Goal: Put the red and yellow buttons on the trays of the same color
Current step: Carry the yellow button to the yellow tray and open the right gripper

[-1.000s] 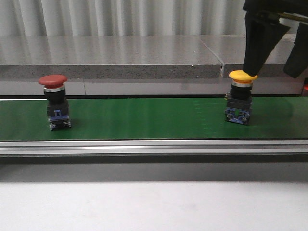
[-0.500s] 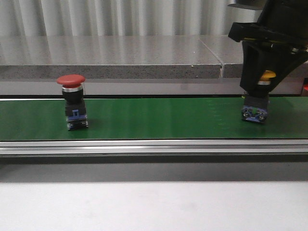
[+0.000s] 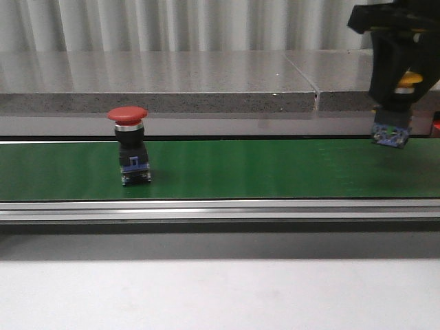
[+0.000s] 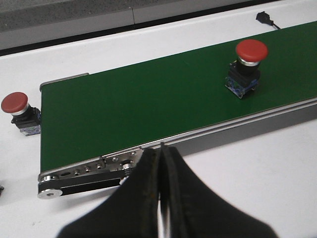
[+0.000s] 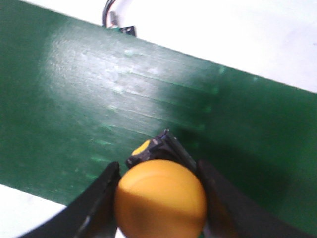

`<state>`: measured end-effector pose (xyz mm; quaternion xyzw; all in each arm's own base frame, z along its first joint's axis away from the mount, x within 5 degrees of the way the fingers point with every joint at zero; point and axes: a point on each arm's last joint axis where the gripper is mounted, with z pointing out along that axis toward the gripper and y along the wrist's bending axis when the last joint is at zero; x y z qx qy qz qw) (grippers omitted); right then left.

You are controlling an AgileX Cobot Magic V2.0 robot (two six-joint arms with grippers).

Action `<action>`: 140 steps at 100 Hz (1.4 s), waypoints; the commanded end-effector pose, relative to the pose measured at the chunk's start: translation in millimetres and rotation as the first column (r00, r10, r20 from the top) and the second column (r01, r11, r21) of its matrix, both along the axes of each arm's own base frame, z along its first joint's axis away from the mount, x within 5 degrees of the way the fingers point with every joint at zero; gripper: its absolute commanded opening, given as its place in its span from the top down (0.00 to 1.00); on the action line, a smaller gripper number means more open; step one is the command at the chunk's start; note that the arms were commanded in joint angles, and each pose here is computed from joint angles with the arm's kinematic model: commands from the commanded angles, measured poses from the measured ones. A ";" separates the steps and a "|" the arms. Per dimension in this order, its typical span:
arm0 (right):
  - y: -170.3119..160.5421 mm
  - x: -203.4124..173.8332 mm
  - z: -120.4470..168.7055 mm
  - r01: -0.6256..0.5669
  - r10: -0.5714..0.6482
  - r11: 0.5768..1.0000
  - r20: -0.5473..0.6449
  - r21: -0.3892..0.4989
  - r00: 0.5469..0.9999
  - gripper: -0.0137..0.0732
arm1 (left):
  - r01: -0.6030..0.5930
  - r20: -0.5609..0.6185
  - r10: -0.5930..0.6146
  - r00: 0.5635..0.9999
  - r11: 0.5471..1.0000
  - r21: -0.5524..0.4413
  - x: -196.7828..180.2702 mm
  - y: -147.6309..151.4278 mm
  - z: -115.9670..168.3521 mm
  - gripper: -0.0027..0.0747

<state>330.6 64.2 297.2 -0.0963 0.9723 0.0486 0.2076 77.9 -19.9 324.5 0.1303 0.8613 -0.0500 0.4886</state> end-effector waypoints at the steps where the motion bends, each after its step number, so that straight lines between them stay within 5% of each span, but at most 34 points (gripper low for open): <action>1: -15.9 -9.2 37.6 0.063 -0.064 0.998 0.134 0.016 0.989 0.73 | 0.011 0.081 -0.008 0.997 0.999 -0.032 2.3 -1.9 13.7 0.99; 31: -90.1 -23.4 52.8 0.297 -0.297 0.955 0.132 0.021 0.946 0.73 | 0.011 0.081 -0.008 0.997 0.999 -0.032 2.3 -1.9 13.7 0.99; 74: -201.0 -48.9 51.5 0.640 -0.638 0.767 0.152 0.041 0.755 0.73 | 0.011 0.081 -0.008 0.997 0.999 -0.032 2.3 -1.9 13.7 0.99; 110: -261.3 -58.8 20.3 0.768 -0.767 0.640 0.079 0.026 0.636 0.73 | 0.011 0.081 -0.008 0.997 0.999 -0.032 2.3 -1.9 13.7 0.99; 140: -274.5 -35.4 -16.8 0.781 -0.784 0.620 0.024 0.076 0.620 0.73 | 0.011 0.081 -0.008 0.997 0.999 -0.032 2.3 -1.9 13.7 0.99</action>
